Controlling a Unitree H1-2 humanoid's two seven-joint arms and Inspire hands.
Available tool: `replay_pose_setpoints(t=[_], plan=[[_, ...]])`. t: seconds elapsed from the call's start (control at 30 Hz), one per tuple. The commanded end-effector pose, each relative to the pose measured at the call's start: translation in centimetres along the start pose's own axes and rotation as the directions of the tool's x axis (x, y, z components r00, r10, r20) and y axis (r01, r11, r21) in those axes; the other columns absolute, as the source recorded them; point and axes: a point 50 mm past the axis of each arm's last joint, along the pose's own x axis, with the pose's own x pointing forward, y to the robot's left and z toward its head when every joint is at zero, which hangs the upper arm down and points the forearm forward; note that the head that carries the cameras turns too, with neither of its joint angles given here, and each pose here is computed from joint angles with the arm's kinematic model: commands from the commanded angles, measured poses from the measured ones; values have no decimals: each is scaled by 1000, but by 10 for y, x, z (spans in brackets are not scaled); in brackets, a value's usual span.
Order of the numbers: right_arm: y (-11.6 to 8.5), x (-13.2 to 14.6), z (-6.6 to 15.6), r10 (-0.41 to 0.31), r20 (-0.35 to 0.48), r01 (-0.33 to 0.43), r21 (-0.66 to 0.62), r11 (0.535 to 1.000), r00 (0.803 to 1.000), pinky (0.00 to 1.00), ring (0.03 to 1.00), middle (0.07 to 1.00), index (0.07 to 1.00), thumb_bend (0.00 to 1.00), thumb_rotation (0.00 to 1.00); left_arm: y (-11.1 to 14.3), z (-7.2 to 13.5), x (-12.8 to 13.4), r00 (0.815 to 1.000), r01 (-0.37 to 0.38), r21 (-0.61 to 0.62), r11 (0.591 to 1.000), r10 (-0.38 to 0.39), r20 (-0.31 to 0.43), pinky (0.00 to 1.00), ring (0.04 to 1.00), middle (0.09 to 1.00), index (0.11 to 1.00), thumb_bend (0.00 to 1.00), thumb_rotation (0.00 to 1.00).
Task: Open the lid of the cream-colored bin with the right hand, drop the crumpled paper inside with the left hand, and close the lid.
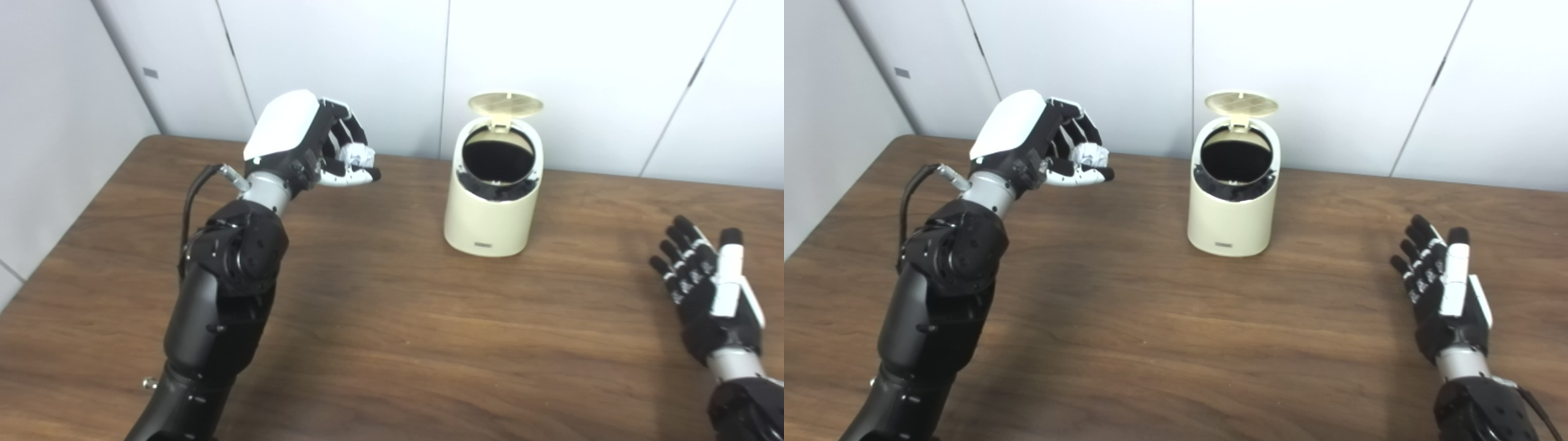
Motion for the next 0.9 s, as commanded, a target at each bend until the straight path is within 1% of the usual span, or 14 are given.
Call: replay_pose_setpoints(t=[0.0,0.13,0.2,0.23,0.27,0.33,0.43,0.5,0.67,0.87], plan=[[8,8,12,24,75,-23,-13,1000,997,898,946,939,881,661,1000,13,14,10,996,-73,15,997,72,52,369,384,486,503,474,0],[13,7,11,30,74,-29,-19,999,997,887,944,938,883,657,1000,8,20,15,996,-64,23,998,63,66,385,383,483,497,475,0],[15,6,10,33,76,-32,-14,999,997,890,944,938,885,648,1000,5,25,17,995,-62,19,998,61,76,356,376,481,496,473,0],[15,6,9,34,75,-33,-13,999,997,892,942,936,885,631,1000,4,27,19,995,-61,17,998,59,77,326,363,470,500,469,0],[16,7,9,32,76,-32,-12,999,997,899,945,938,887,628,1000,2,29,20,995,-57,15,998,55,83,326,360,471,512,468,0],[16,8,7,30,76,-29,-13,1000,997,902,938,933,880,616,1000,0,35,23,993,-54,7,999,53,104,328,352,466,505,467,0],[16,9,6,26,74,-24,-19,1000,997,900,935,928,875,626,1000,-3,43,25,990,-56,4,998,55,130,331,362,469,499,469,0],[17,9,5,28,74,-27,-19,999,997,891,934,927,876,643,1000,-6,47,26,988,-59,3,998,58,142,314,375,476,496,470,0],[18,8,3,26,71,-25,-22,999,997,896,936,929,880,644,1000,-12,56,29,986,-59,-13,998,61,153,294,383,484,505,469,0],[19,8,1,18,66,-16,-29,999,998,895,932,925,879,642,1000,-20,66,34,984,-51,-35,998,56,171,302,390,498,495,470,0]])
